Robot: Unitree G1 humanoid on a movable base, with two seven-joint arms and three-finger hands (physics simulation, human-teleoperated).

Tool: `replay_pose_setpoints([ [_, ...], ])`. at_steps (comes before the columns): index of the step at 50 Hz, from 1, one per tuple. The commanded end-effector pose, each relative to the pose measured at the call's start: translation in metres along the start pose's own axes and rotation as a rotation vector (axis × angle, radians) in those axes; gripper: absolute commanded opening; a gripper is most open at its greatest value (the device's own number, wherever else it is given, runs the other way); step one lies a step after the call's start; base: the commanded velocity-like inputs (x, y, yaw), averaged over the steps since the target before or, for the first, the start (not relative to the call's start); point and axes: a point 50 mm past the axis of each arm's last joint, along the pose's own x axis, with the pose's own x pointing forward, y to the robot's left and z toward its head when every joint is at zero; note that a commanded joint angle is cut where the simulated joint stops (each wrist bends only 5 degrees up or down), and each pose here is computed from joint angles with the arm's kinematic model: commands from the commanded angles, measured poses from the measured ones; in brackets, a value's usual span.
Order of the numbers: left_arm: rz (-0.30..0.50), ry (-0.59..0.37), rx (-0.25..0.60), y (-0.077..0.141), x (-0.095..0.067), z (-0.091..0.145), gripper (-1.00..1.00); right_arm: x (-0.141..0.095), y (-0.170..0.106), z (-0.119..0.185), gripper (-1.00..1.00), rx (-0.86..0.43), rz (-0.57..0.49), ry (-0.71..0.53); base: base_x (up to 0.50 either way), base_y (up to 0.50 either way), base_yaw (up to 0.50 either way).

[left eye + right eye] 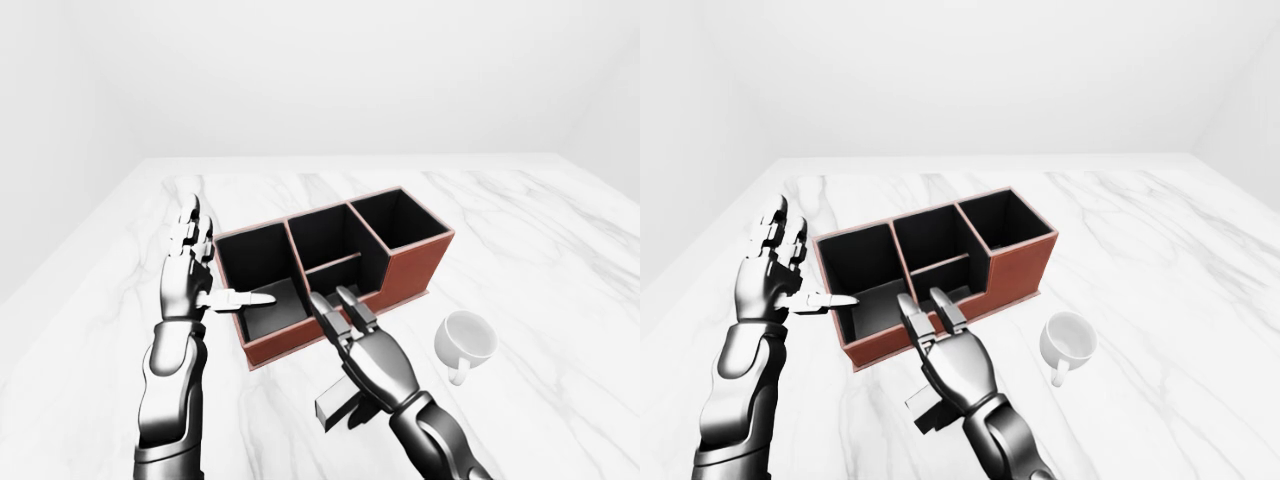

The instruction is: Pick up the book and place it in the front compartment of the caddy.

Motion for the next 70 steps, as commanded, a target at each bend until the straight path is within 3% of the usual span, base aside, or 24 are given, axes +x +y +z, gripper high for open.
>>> replay_pose_setpoints([
  [1,0.0,-0.001,0.0,0.0,0.0,0.0,1.0,-0.001,0.007,-0.001,1.0,-0.002,0.014,0.002,0.0,0.0,0.0],
  [33,-0.002,0.006,0.002,-0.001,-0.001,-0.001,1.0,-0.006,0.031,-0.009,1.0,0.002,0.05,0.036,0.0,0.0,0.0],
  [70,-0.006,0.011,0.001,-0.002,-0.001,-0.002,1.0,-0.001,0.035,-0.02,1.0,-0.01,0.058,0.082,0.0,0.0,0.0],
])
